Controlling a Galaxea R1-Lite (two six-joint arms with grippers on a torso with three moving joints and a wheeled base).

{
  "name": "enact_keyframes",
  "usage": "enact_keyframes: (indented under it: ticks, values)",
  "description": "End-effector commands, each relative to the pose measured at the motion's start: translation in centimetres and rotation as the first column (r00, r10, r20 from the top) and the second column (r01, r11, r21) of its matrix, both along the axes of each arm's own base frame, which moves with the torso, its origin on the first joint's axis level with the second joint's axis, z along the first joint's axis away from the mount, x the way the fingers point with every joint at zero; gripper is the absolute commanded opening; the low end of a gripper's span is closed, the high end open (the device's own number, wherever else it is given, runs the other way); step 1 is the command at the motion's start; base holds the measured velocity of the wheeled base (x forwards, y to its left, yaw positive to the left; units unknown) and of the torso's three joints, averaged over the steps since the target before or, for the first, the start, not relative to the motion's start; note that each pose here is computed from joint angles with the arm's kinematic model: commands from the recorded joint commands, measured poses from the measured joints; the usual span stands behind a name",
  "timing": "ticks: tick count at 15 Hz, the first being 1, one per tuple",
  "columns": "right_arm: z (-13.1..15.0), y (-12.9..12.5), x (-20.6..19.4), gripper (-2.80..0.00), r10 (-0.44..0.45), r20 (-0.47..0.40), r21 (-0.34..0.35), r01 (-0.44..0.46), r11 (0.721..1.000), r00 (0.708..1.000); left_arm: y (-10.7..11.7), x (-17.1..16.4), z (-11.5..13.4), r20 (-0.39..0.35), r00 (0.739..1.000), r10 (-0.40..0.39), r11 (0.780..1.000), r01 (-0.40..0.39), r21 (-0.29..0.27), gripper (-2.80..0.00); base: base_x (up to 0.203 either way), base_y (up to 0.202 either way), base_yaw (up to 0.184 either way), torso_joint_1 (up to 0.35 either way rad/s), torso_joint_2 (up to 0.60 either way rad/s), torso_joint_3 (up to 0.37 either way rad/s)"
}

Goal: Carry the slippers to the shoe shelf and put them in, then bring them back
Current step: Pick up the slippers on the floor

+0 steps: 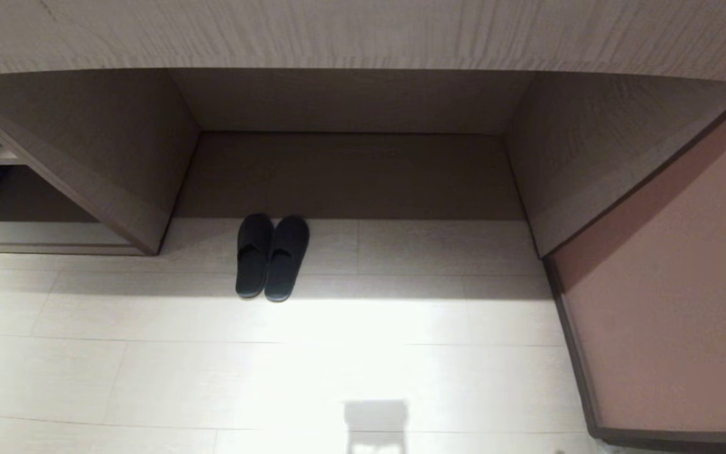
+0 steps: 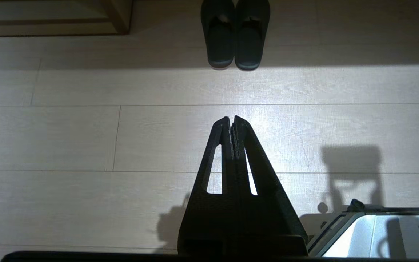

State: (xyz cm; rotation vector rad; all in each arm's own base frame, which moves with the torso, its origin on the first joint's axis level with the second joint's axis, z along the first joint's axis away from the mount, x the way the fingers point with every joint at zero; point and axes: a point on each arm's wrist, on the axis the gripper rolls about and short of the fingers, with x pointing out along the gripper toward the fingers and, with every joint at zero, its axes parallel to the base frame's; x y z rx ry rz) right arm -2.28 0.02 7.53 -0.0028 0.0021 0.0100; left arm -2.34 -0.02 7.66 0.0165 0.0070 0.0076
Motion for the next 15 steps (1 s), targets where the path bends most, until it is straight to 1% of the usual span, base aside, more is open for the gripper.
enact_keyframes:
  ticks: [1, 15]
  values:
    - [0.0, 0.0, -0.01, -2.8, 0.001, 0.002, 0.0, -0.001, 1.0, 1.0, 0.0, 0.01, 0.0, -0.002, 1.0, 0.0, 1.0, 0.0, 0.0, -2.8, 0.0, 0.0, 0.0, 0.002, 0.01, -0.188]
    - [0.0, 0.0, -0.01, -2.8, 0.002, 0.002, 0.0, -0.002, 1.0, 1.0, 0.0, 0.01, 0.0, -0.002, 1.0, 0.0, 1.0, 0.0, 0.0, -2.8, 0.0, 0.0, 0.0, 0.003, 0.0, -0.198]
